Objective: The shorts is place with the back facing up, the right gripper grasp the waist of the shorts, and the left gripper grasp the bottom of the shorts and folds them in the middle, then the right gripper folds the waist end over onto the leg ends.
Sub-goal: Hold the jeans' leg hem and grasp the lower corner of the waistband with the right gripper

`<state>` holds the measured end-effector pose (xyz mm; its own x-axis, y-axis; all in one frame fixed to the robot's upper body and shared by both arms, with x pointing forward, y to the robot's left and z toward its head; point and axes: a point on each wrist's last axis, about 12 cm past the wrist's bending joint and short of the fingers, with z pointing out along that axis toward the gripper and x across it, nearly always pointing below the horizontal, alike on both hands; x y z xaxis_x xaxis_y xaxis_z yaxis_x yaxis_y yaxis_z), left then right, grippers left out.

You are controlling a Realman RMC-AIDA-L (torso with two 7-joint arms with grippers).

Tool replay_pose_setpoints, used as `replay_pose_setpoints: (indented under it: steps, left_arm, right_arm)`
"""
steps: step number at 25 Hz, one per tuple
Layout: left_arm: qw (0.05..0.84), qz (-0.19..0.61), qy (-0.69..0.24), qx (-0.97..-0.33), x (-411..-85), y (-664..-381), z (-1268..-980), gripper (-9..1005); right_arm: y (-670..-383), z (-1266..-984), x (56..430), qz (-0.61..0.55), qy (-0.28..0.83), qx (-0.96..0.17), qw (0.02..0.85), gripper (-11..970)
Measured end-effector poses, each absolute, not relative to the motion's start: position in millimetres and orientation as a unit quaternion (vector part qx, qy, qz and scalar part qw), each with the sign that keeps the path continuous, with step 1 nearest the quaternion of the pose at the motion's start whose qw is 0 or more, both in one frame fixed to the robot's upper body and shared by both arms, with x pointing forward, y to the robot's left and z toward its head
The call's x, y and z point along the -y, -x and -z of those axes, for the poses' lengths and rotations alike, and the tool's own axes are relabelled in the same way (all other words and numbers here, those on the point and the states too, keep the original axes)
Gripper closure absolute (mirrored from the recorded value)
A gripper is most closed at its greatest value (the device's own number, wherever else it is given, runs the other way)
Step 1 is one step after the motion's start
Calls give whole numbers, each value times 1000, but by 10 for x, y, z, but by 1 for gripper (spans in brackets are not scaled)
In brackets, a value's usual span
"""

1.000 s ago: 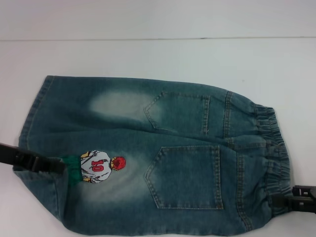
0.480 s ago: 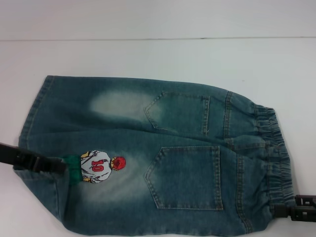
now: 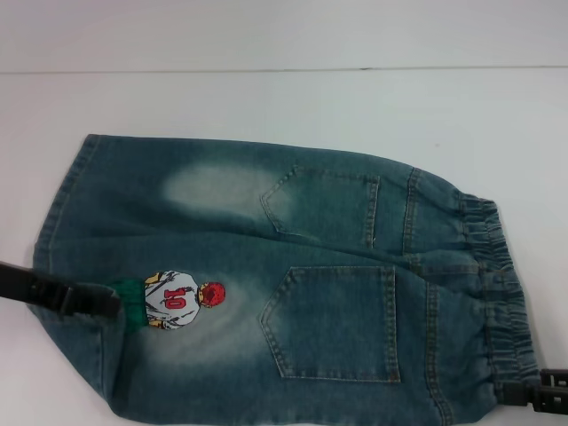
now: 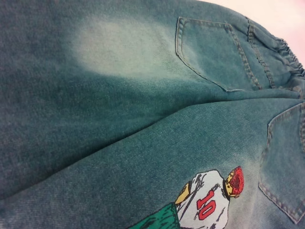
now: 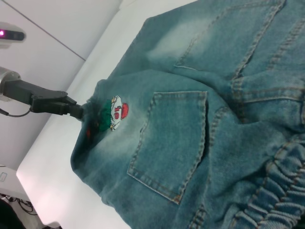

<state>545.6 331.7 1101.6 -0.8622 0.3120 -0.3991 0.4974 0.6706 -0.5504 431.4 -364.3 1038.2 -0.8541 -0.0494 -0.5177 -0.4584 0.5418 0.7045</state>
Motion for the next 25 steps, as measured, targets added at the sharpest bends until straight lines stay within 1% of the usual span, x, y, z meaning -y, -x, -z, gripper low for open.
replay_pose_setpoints:
  steps: [2, 5, 9, 21, 25]
  left_arm:
    - [136, 340, -225, -903, -3308, -5459, -11014, 948]
    - [137, 340, -226, -903, -3298, -5470, -11019, 948]
    - [138, 339, -228, -902, -3284, -5489, -11032, 948]
    - [138, 341, -229, -901, -3270, -5488, -11025, 949]
    - [137, 341, -228, -902, -3275, -5481, -11021, 949]
  right_arm:
    - [-4288, -10370, 3661, -452, 146, -851, 225, 393]
    - [-4252, -10361, 3700, -447, 141, -854, 227, 480]
    - [-4232, -10361, 3737, -441, 138, -857, 230, 631]
    - [-4256, -10376, 3805, -425, 130, -864, 238, 842]
    - [-4262, -10377, 3806, -424, 129, -864, 240, 873]
